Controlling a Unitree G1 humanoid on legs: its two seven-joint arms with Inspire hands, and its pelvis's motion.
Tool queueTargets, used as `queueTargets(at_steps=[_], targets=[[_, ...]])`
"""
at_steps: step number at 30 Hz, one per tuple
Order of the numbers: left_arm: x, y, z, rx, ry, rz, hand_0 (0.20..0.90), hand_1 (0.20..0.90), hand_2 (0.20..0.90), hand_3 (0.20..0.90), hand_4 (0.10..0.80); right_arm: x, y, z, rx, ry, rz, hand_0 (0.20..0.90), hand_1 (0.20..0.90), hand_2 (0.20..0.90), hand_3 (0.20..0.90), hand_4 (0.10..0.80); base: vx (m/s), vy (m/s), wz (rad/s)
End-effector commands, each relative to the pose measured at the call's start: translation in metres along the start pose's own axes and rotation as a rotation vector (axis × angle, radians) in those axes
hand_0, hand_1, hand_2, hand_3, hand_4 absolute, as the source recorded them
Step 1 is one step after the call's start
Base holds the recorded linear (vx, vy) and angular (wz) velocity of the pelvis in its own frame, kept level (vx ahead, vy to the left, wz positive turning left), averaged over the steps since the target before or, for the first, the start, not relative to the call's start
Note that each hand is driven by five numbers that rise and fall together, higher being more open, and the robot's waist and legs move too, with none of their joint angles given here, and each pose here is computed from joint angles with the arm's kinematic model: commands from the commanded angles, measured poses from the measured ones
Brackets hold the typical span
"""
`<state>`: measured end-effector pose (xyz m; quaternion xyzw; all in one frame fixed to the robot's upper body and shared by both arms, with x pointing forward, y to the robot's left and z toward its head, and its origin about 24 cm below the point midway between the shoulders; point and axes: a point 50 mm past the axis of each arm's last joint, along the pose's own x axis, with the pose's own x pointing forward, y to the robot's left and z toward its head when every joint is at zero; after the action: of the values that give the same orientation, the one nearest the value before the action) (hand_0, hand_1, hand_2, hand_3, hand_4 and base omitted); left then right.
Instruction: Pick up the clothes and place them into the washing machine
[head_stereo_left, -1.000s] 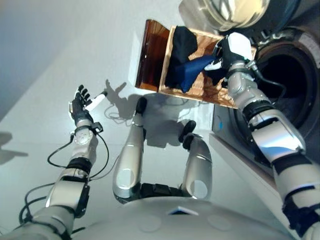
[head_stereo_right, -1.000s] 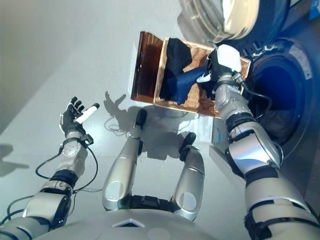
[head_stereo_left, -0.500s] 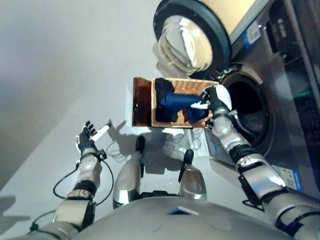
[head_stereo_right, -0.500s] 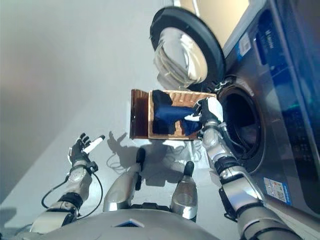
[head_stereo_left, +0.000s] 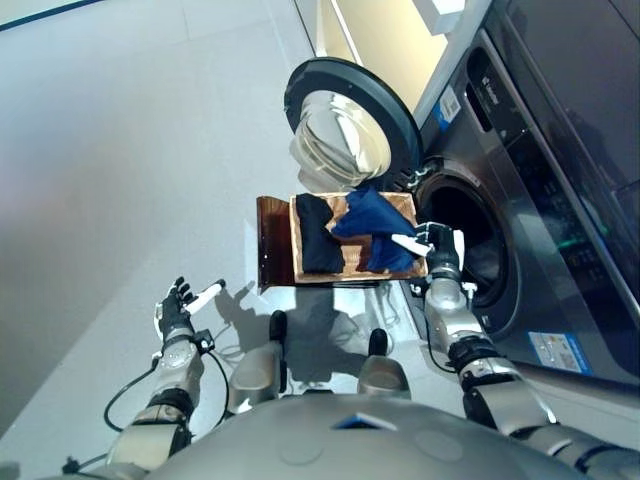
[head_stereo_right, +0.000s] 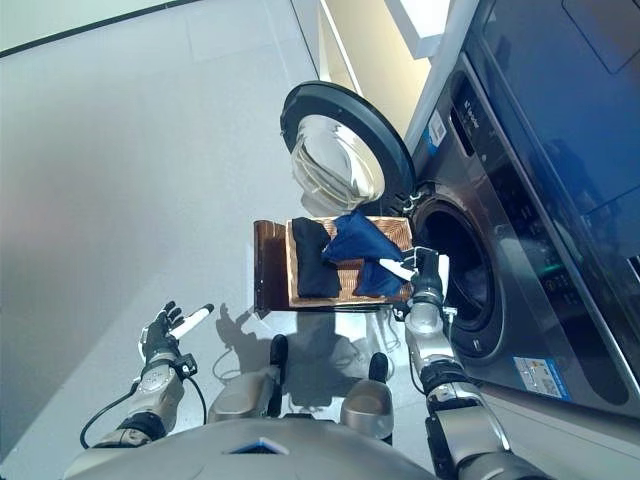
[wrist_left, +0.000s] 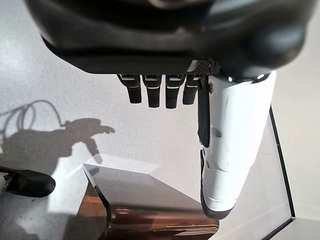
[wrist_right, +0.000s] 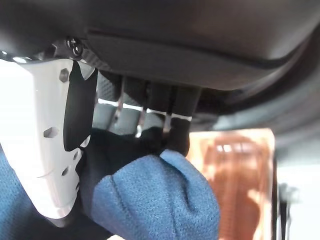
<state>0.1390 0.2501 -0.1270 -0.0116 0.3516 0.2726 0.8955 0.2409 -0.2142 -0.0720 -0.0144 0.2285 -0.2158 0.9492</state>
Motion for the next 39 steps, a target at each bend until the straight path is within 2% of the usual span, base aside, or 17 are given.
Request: queueTargets(at_steps=[1, 2, 4, 8, 11, 17, 22, 24, 33, 39], targets=[[0.01, -0.001, 0.028, -0.024, -0.11, 0.03, 0.9, 0.9, 0.9, 0.9, 0.8, 0.01, -0.004, 0.064, 0.326, -0.269, -0.058, 0.2, 0.2, 0.2, 0.2, 0.3, 0.0, 0.0, 0.0], [0.01, -0.001, 0.028, -0.024, -0.11, 0.03, 0.9, 0.9, 0.9, 0.9, 0.8, 0.01, -0.004, 0.064, 0.326, -0.269, -0.058, 0.2, 0.2, 0.2, 0.2, 0.3, -0.144, 0.021, -0.06], [0.012, -0.014, 0.044, -0.079, -0.159, 0.012, 0.9, 0.9, 0.9, 0.9, 0.8, 0.009, 0.009, 0.093, 0.571, -0.348, -0.047, 0.2, 0.2, 0.2, 0.2, 0.3, -0.334, 0.011, -0.12], [0.013, -0.033, 0.066, -0.121, -0.23, -0.033, 0.9, 0.9, 0.9, 0.9, 0.8, 0.006, 0.019, 0.12, 0.769, -0.418, -0.044, 0.2, 0.2, 0.2, 0.2, 0.3, -0.227, -0.041, -0.06], [0.012, -0.038, 0.073, -0.134, -0.257, -0.055, 0.9, 0.9, 0.9, 0.9, 0.8, 0.006, 0.023, 0.134, 0.847, -0.447, -0.035, 0.2, 0.2, 0.2, 0.2, 0.3, -0.105, -0.028, 0.07], [0.014, -0.039, 0.089, -0.187, -0.308, -0.031, 0.9, 0.9, 0.9, 0.9, 0.8, 0.007, 0.033, 0.156, 0.844, -0.489, -0.002, 0.2, 0.2, 0.2, 0.2, 0.3, -0.095, 0.011, -0.27], [0.011, -0.043, 0.107, -0.246, -0.377, -0.041, 0.9, 0.9, 0.9, 0.9, 0.8, 0.01, 0.032, 0.17, 1.098, -0.479, -0.058, 0.2, 0.2, 0.2, 0.2, 0.3, -0.05, -0.008, 0.0], [0.009, -0.046, 0.108, -0.273, -0.385, -0.057, 0.9, 0.9, 0.9, 0.9, 0.8, 0.012, 0.035, 0.179, 1.208, -0.46, -0.073, 0.2, 0.2, 0.2, 0.2, 0.3, 0.052, 0.015, 0.02], [0.005, -0.049, 0.108, -0.299, -0.4, -0.085, 0.9, 0.9, 0.9, 0.9, 0.8, 0.011, 0.041, 0.209, 1.266, -0.496, -0.012, 0.2, 0.2, 0.2, 0.2, 0.3, -0.01, 0.022, -0.11], [0.003, -0.041, 0.087, -0.302, -0.343, -0.07, 0.9, 0.9, 0.9, 0.9, 0.8, 0.012, 0.01, 0.253, 1.399, -0.619, -0.072, 0.2, 0.2, 0.2, 0.2, 0.3, 0.041, 0.041, 0.0]])
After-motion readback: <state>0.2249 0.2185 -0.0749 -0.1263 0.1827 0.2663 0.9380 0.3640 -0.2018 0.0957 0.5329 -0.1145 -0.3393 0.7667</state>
